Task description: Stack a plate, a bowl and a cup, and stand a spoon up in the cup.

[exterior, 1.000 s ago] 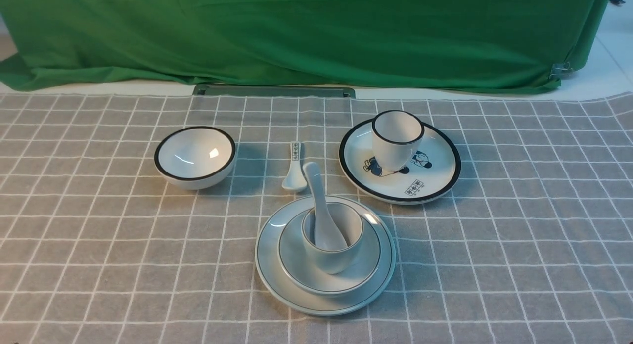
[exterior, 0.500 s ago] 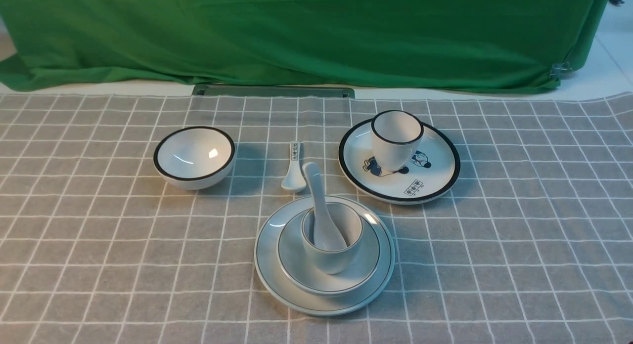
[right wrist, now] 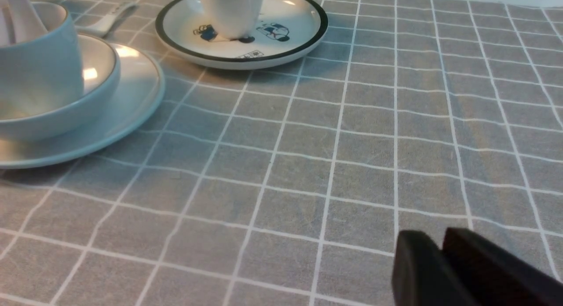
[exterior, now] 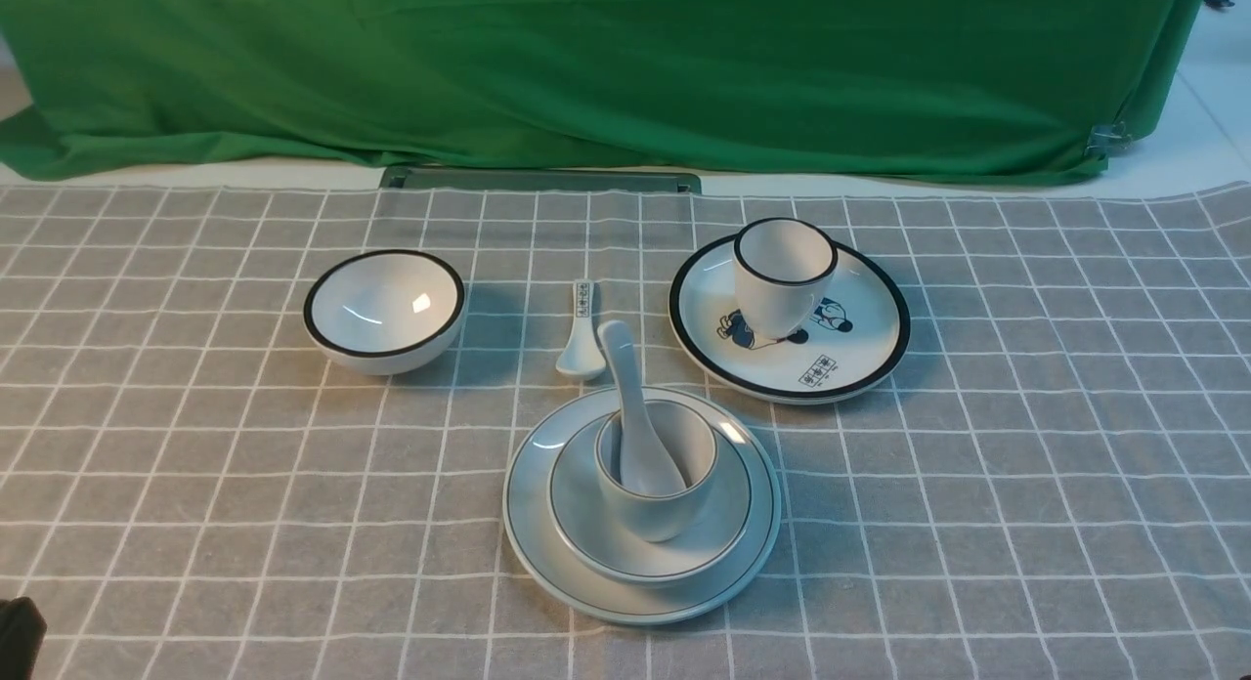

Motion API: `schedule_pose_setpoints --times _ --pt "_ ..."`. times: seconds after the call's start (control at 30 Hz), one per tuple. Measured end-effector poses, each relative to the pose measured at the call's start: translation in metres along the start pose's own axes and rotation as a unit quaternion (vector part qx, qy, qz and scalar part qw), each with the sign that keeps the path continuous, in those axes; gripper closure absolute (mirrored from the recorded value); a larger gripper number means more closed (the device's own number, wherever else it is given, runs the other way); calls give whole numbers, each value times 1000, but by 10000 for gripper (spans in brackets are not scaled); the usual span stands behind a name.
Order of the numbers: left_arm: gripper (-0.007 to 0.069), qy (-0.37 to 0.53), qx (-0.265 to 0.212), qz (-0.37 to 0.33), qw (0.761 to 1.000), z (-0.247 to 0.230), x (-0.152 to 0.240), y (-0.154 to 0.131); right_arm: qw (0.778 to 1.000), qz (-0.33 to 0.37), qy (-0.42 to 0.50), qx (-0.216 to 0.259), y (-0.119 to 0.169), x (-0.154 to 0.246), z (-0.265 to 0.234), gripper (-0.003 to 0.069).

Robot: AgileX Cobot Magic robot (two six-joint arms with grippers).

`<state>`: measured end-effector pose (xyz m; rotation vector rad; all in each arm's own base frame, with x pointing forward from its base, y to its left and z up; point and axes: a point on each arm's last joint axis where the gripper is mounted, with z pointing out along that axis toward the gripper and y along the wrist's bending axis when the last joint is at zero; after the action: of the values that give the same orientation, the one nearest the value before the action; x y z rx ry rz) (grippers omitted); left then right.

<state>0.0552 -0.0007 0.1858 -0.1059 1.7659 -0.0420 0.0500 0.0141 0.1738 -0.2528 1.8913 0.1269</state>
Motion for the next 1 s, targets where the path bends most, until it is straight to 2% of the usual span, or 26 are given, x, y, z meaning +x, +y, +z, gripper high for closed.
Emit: schedule_pose_setpoints --times 1.0 --pt "613 0 1 2 1000 0 0 0 1000 0 0 0 0 0 0 451"
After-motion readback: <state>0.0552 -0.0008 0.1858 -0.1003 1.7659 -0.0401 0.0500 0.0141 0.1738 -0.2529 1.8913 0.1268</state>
